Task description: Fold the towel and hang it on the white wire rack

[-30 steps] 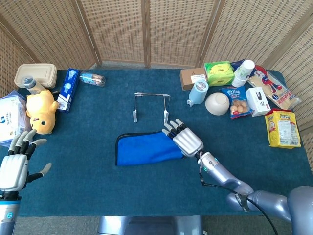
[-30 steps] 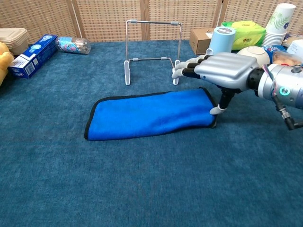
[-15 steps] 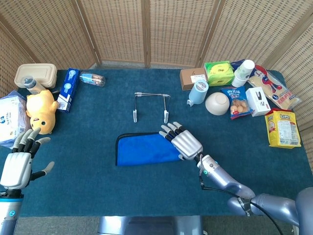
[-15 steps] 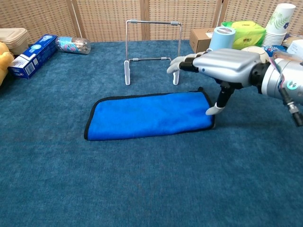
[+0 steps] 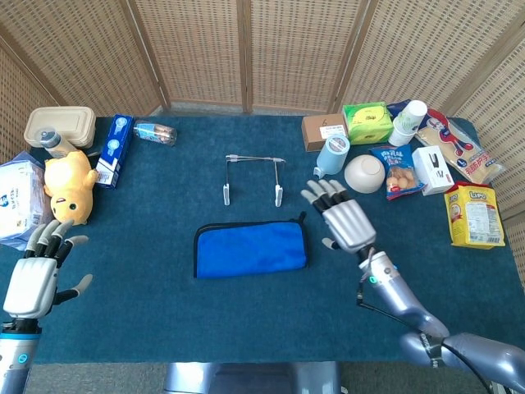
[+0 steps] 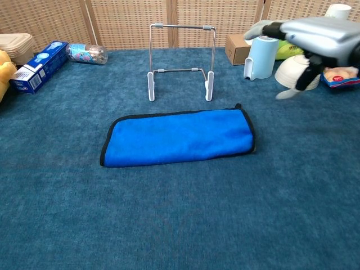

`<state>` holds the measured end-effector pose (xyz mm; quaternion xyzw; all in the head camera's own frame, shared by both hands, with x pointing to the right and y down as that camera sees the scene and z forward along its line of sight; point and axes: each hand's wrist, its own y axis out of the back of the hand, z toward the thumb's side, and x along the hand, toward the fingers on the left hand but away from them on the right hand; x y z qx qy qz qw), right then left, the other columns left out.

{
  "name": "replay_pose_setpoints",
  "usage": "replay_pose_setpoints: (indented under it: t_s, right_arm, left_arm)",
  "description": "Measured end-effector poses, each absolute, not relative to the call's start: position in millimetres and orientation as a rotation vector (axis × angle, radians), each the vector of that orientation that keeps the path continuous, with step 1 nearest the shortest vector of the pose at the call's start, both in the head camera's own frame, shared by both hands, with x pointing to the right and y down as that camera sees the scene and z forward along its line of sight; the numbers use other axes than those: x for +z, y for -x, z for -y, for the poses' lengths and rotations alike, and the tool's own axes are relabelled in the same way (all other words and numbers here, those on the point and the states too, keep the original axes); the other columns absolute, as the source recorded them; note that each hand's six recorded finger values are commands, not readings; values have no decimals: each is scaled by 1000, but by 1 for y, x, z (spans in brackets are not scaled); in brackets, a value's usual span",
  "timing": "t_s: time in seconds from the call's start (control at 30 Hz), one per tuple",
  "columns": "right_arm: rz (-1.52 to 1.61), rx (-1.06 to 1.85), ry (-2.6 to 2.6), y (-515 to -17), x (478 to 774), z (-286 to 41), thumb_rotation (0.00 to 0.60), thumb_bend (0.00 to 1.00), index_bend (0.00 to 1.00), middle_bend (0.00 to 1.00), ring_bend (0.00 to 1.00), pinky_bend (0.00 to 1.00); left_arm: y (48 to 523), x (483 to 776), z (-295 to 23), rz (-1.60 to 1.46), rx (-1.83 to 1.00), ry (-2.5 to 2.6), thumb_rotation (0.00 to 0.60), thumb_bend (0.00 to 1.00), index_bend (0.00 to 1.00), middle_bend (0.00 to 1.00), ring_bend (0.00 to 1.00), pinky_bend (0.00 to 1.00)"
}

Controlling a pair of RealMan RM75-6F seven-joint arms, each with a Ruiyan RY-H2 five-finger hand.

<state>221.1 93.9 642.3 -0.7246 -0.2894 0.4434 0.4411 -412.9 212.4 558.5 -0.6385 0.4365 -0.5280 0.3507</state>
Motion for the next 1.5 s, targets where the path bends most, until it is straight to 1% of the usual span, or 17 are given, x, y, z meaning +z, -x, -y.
replay_pose_setpoints:
  t_s: [0.13,0.37,0.77,0.97,1.23,1.5]
  right_arm:
    - [789,1146,1782,-246,636,-98,600,124,0,2,0,0]
    - [864,1241,1730,-294,622,-116,600,124,0,7,0,0]
    - [919,1358,1665,-344,610,-144,600,125,0,12,0,0]
    - [974,1418,1651,-367,607,-163,600,124,0,15,0,0]
    - [1022,1440,1642,-380,602,-177,600,126,0,15,0,0]
    - [1046,1441,1628,-386,596,-183,600,126,0,15,0,0]
  left_arm:
    - [415,564,-217,-1079,-1390,1648,600,331,287,133,0,0]
    - [417,575,-215,-1005,-1398,1651,600,331,299,153,0,0]
    - [419,585,-213,-946,-1393,1612,600,331,299,160,0,0]
    - [420,586,-211,-979,-1394,1616,600,331,300,178,10,0]
    - [402,597,-197,-970,-1353,1668,600,332,308,187,32,0]
    - [362,612,-177,-891,-1274,1782,600,330,310,193,44,0]
